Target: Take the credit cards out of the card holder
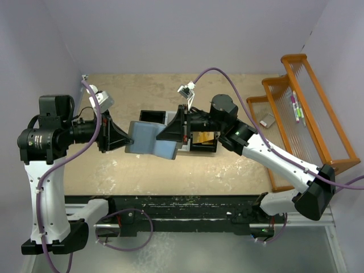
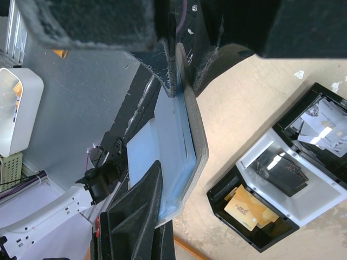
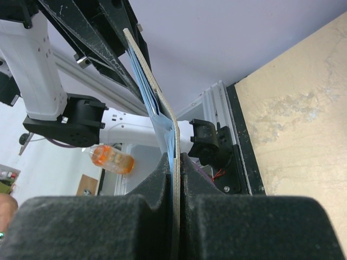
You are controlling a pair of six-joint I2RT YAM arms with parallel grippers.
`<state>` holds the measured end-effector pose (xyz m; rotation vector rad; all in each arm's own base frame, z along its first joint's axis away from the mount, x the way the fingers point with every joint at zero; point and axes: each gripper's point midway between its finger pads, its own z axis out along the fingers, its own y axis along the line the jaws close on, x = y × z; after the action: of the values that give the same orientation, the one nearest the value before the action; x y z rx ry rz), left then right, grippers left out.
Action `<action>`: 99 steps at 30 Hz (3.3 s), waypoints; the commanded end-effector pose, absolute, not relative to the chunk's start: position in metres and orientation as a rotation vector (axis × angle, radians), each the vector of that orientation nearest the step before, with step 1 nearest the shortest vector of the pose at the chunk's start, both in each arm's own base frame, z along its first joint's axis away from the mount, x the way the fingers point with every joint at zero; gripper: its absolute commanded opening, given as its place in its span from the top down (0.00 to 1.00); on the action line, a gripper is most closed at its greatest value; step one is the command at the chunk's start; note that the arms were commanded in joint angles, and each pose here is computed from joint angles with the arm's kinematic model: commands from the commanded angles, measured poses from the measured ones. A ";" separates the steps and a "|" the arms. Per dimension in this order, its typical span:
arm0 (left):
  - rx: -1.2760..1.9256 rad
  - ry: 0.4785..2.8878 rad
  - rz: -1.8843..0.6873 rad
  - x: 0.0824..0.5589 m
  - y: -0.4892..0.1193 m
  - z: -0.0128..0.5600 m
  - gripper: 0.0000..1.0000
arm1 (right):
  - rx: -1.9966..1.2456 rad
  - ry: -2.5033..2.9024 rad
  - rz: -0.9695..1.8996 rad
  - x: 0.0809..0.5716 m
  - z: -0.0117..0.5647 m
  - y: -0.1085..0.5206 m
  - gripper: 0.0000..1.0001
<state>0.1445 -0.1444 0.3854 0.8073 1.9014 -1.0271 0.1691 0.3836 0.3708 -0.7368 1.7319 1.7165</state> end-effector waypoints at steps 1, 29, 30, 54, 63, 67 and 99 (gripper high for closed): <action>0.832 1.847 -0.975 0.147 -0.144 0.395 0.83 | -0.764 1.621 1.712 0.168 0.400 0.379 1.00; 0.728 1.820 -1.210 0.150 -0.159 0.384 0.81 | -0.766 1.545 1.757 0.169 0.407 0.385 1.00; 0.729 1.818 -1.206 0.150 -0.159 0.385 0.82 | -0.771 1.543 1.760 0.168 0.408 0.385 1.00; 0.706 1.820 -1.272 0.145 -0.162 0.393 1.00 | -0.737 1.498 1.743 0.172 0.425 0.386 0.00; 0.736 1.789 -1.323 0.137 -0.165 0.404 1.00 | -0.678 1.587 1.592 0.190 0.410 0.408 0.29; 0.751 1.763 -1.383 0.129 -0.168 0.412 1.00 | -0.672 1.621 1.594 0.192 0.399 0.410 0.59; 0.771 1.837 -1.236 0.141 -0.159 0.400 0.76 | -0.719 1.472 1.683 0.156 0.408 0.377 1.00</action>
<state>0.1328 -0.1641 0.4095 0.7485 1.8317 -1.3465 0.1694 0.3861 0.3807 -0.6813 1.5784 1.6680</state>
